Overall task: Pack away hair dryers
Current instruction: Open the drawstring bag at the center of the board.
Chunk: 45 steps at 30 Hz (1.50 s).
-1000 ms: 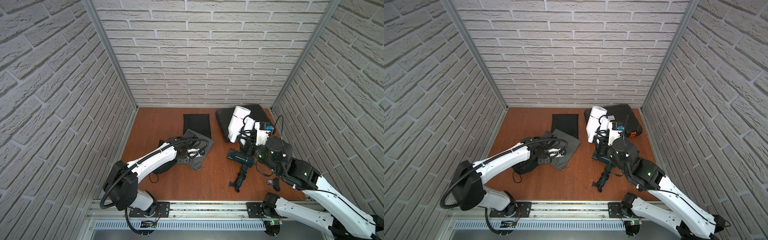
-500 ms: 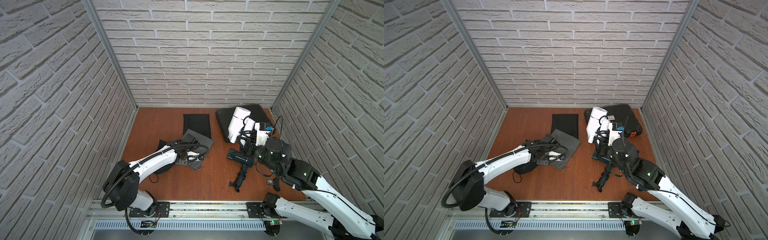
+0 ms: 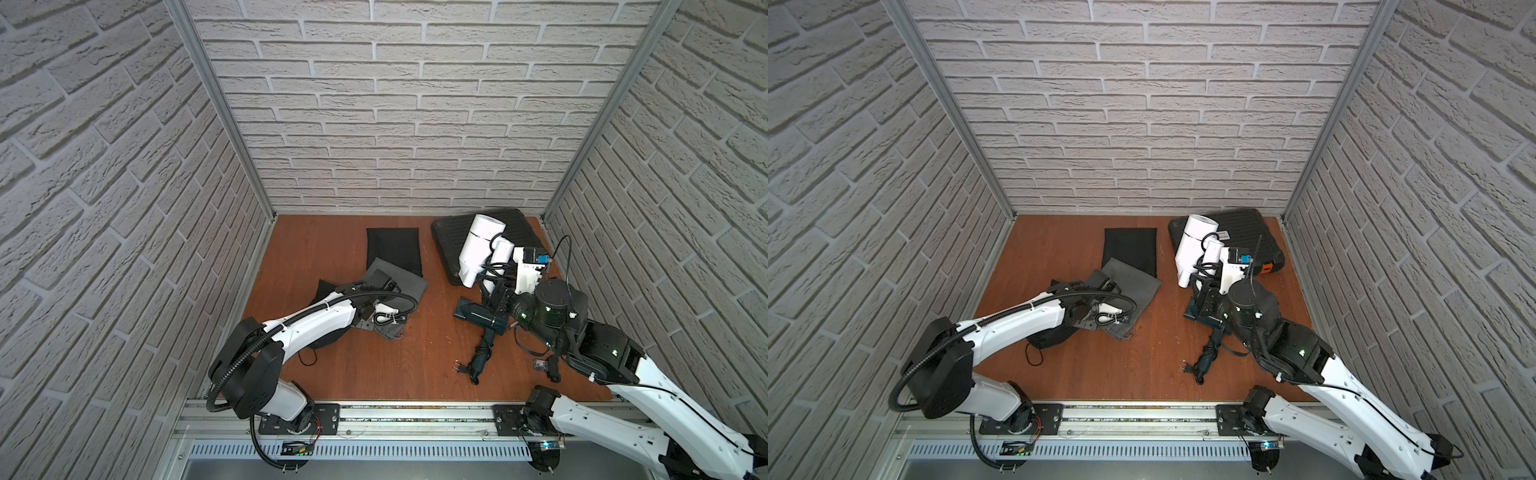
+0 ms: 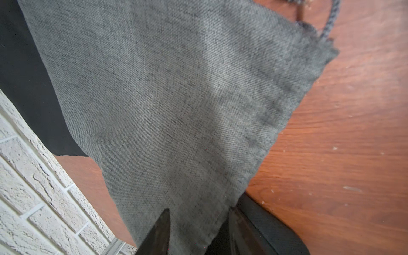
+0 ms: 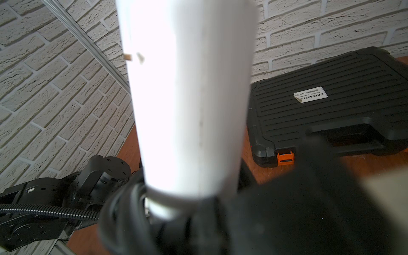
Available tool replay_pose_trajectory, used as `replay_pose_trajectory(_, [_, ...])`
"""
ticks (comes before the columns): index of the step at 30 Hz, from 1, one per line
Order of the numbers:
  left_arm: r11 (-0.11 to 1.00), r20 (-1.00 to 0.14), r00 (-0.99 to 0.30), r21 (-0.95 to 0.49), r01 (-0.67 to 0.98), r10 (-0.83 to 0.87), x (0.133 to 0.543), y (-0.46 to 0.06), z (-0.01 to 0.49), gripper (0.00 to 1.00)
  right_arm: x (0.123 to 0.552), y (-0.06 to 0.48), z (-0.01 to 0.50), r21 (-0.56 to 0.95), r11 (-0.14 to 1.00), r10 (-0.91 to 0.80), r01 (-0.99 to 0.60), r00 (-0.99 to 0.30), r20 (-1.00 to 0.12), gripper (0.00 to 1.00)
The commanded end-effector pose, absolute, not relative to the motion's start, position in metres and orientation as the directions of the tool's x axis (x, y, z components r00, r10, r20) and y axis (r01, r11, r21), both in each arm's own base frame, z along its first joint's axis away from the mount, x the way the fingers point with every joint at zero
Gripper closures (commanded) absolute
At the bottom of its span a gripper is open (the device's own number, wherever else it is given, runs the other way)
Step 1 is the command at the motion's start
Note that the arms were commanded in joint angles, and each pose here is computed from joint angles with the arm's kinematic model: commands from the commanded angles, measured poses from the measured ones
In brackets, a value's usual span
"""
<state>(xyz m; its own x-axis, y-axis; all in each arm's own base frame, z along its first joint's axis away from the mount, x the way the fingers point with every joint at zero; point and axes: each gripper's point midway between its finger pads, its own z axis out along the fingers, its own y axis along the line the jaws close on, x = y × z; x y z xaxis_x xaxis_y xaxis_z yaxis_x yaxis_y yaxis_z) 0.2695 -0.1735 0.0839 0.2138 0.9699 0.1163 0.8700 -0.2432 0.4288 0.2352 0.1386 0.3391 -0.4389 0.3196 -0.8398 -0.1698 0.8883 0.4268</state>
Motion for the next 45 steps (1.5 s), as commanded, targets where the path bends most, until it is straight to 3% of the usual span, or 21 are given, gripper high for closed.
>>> replay_pose_trajectory(1, [-0.295,0.15,0.255,0.412,0.862,0.955,0.264,-0.17,0.078,0.58,0.239,0.134,0.365,0.477,0.86,0.396,-0.18,-0.355,-0.847,0.98])
replay_pose_trajectory(14, [-0.331,0.174,0.283,0.413,0.849,0.943,0.27,-0.165,0.079,0.62,0.239,0.134,0.365,0.477,0.86,0.397,-0.179,-0.352,-0.848,0.98])
replay_pose_trajectory(17, [-0.337,0.175,0.289,0.409,0.848,0.941,0.271,-0.166,0.077,0.68,0.239,0.134,0.364,0.48,0.859,0.398,-0.179,-0.354,-0.846,0.98])
replay_pose_trajectory(26, [-0.352,0.177,0.306,0.384,0.854,0.935,0.27,-0.166,0.078,0.99,0.238,0.13,0.365,0.473,0.864,0.396,-0.174,-0.346,-0.85,0.98])
replay_pose_trajectory(33, [-0.339,0.174,0.292,0.413,0.845,0.941,0.278,-0.171,0.08,1.0,0.236,0.129,0.364,0.475,0.863,0.398,-0.172,-0.348,-0.849,0.98])
replay_pose_trajectory(38, [-0.223,0.105,0.197,0.449,0.866,0.975,0.293,-0.181,0.1,1.0,0.232,0.123,0.367,0.475,0.864,0.401,-0.167,-0.342,-0.85,0.98])
replay_pose_trajectory(45, [0.11,-0.064,-0.092,0.398,0.911,0.994,0.325,-0.196,0.152,1.0,0.218,0.113,0.376,0.481,0.859,0.4,-0.176,-0.358,-0.844,0.97])
